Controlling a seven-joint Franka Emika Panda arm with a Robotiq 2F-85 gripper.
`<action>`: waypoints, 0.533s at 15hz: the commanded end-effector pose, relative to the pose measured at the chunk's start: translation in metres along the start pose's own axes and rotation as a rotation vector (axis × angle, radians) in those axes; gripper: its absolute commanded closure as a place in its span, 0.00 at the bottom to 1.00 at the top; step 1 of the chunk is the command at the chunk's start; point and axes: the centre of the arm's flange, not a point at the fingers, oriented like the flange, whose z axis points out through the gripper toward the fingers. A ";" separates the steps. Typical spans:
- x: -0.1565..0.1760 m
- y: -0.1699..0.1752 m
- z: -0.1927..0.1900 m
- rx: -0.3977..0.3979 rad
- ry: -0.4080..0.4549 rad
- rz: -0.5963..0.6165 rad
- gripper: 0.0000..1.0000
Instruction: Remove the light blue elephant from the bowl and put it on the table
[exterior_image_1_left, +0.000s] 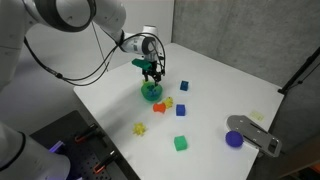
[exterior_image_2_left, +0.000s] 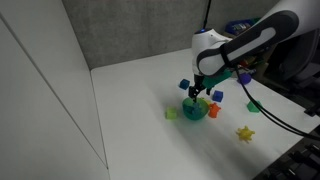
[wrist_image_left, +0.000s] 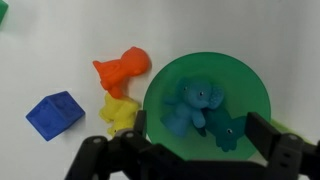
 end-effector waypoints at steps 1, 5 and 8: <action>0.012 -0.002 0.025 0.021 0.049 -0.029 0.00; 0.015 -0.003 0.048 0.041 0.078 -0.043 0.00; 0.015 -0.006 0.059 0.051 0.093 -0.068 0.00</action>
